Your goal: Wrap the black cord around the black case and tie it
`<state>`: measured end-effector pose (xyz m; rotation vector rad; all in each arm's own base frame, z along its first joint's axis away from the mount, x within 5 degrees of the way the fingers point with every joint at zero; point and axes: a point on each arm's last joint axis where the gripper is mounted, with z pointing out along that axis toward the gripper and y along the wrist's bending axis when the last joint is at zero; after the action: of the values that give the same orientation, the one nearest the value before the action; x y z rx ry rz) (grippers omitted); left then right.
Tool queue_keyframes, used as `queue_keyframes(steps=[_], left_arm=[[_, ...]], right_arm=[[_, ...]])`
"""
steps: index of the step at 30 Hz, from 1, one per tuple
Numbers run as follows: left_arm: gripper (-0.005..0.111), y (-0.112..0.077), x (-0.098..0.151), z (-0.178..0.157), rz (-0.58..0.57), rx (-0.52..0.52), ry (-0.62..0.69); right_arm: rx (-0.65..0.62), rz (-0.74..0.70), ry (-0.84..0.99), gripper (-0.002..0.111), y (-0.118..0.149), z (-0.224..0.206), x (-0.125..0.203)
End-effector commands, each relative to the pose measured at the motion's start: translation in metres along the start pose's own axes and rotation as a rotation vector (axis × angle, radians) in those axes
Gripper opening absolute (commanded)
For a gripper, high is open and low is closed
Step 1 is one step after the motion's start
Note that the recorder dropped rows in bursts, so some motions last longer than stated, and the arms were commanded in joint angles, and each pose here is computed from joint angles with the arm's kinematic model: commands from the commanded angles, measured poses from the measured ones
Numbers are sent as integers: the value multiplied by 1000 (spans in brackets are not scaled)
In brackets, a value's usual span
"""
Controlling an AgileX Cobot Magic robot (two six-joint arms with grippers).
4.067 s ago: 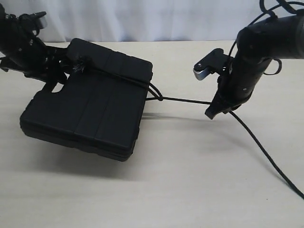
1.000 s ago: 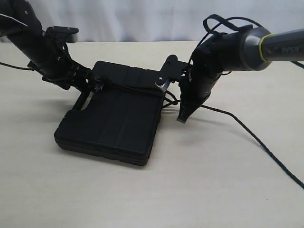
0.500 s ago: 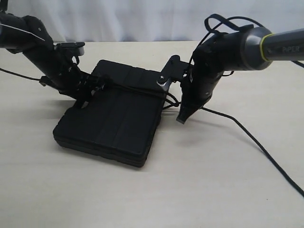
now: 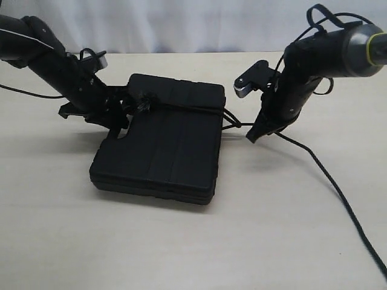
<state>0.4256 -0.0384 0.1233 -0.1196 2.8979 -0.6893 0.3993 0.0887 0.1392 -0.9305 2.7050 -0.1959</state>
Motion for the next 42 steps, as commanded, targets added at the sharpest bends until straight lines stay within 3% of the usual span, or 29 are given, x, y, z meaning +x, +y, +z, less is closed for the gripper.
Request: queue_keyframes(steps=[1, 5, 9, 15, 18, 19, 21, 23, 25, 27, 28, 30, 32, 35, 42], left_arm=[[0, 11, -9, -8, 1, -7, -69], [0, 0, -8, 7, 29, 51, -67], [1, -6, -11, 11, 44, 33, -108], [26, -10, -12, 12, 67, 29, -131], [41, -16, -15, 2, 60, 45, -162], [45, -21, -16, -10, 71, 49, -192], [46, -33, -17, -32, 99, 59, -232], [45, -45, -12, -56, 153, 63, -236], [30, -55, -2, -79, 234, 42, -193], [4, -60, 12, -100, 291, 1, -118], [0, -61, 23, -110, 286, -30, -36], [0, -60, 46, -118, 285, -119, 93], [0, -60, 74, -123, 291, -238, 120], [0, -69, 102, -138, 319, -289, 38], [0, -93, 173, -185, 434, -224, -325]], right_arm=[[35, 35, 70, 4, -27, 2, 19], [-3, 100, 3, 4, -22, 5, 13], [-19, 172, -20, 5, -21, 5, 11], [-15, 217, -35, 6, -21, 5, 9], [-25, 312, 2, 23, -21, 2, 10], [-27, 334, 22, 36, -24, -6, 7], [-51, 380, 42, 53, -27, -25, 2], [-88, 392, 57, 58, -27, -49, 0], [-112, 400, 98, 50, -25, -69, 6], [-130, 424, 170, 24, -22, -88, 15], [-140, 456, 206, 7, -18, -99, 23], [-162, 480, 225, 4, -7, -113, 43], [-154, 482, 193, 4, 4, -126, 65], [-137, 487, 127, 4, 15, -145, 90], [-51, 498, -200, 4, 42, -189, 148]])
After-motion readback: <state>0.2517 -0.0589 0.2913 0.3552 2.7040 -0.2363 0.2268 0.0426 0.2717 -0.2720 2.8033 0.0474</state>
